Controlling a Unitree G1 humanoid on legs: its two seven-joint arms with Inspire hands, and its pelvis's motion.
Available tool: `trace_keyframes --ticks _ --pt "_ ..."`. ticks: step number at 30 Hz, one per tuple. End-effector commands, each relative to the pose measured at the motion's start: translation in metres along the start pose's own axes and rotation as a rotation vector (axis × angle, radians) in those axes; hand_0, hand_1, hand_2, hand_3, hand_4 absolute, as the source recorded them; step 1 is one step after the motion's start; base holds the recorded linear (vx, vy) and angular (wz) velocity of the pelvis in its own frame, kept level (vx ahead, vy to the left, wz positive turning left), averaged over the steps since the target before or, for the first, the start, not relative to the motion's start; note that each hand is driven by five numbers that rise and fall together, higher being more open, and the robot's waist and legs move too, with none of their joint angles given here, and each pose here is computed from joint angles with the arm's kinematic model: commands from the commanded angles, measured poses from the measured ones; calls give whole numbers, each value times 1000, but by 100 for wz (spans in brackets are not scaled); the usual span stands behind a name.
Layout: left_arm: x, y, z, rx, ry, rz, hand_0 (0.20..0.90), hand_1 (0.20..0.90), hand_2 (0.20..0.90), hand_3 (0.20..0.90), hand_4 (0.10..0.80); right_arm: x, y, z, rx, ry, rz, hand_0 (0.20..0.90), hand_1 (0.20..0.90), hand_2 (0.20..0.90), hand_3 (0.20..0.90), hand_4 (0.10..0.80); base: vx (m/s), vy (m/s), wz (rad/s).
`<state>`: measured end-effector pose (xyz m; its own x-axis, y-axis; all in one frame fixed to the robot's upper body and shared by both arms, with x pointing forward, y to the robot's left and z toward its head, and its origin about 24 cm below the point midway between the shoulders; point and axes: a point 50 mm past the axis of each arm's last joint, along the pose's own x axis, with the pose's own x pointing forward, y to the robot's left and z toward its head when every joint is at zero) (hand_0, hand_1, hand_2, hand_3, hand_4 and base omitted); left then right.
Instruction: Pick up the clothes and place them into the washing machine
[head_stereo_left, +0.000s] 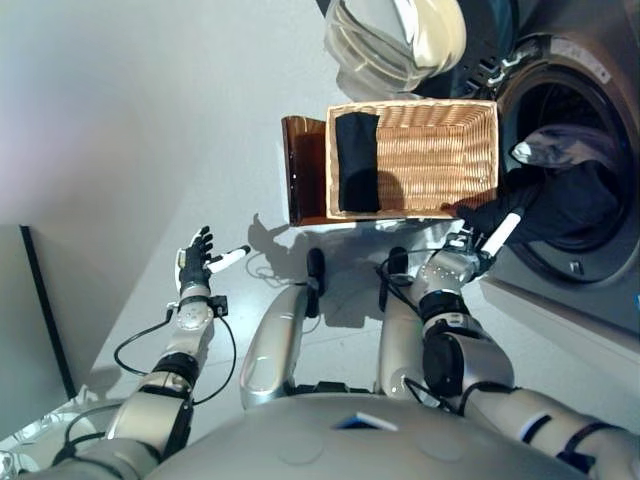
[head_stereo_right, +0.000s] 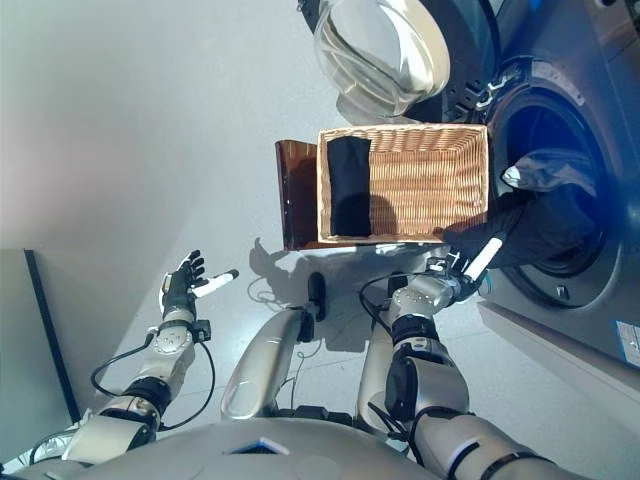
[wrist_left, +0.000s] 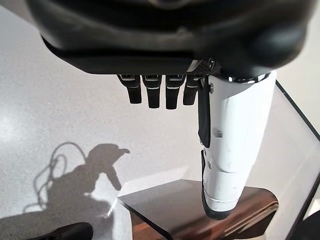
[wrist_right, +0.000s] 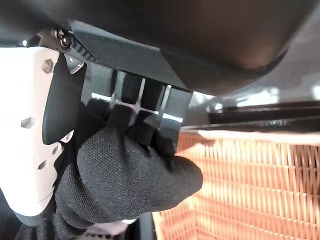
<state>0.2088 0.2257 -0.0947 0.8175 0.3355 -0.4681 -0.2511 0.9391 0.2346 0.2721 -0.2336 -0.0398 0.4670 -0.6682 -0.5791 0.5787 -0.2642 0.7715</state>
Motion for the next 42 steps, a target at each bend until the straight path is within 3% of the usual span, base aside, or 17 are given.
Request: trace_keyframes --ticks 1,11,15,22,35,37,38,42 --pt "0 21 -8 7 21 68 900 900 900 900 800 7 40 31 79 -160 166 200 200 200 200 300 3 10 -3" --pt "-2 33 -11 19 23 81 900 900 900 900 800 16 111 102 159 -414 275 200 200 200 200 300 3 -1 -3" --pt "-2 36 -8 29 0 70 900 900 900 900 800 7 166 150 182 -560 381 200 200 200 200 300 0 0 0" --pt "2 39 2 38 -46 51 900 900 900 900 800 -40 261 210 125 -760 620 200 200 200 200 300 -2 -3 1" --pt "5 51 11 27 -77 76 900 900 900 900 800 -117 332 249 61 -953 920 200 200 200 200 300 -5 -17 -2" --pt "5 52 9 27 -70 82 900 900 900 900 800 -118 333 248 41 -962 922 546 546 546 546 547 2 -16 0" --pt "5 52 8 32 -66 85 900 900 900 900 800 -116 331 246 46 -956 917 900 900 900 900 800 0 0 0" --pt "5 54 7 33 -57 98 900 900 900 900 800 -105 326 240 7 -927 898 900 900 900 900 800 -3 -23 1"
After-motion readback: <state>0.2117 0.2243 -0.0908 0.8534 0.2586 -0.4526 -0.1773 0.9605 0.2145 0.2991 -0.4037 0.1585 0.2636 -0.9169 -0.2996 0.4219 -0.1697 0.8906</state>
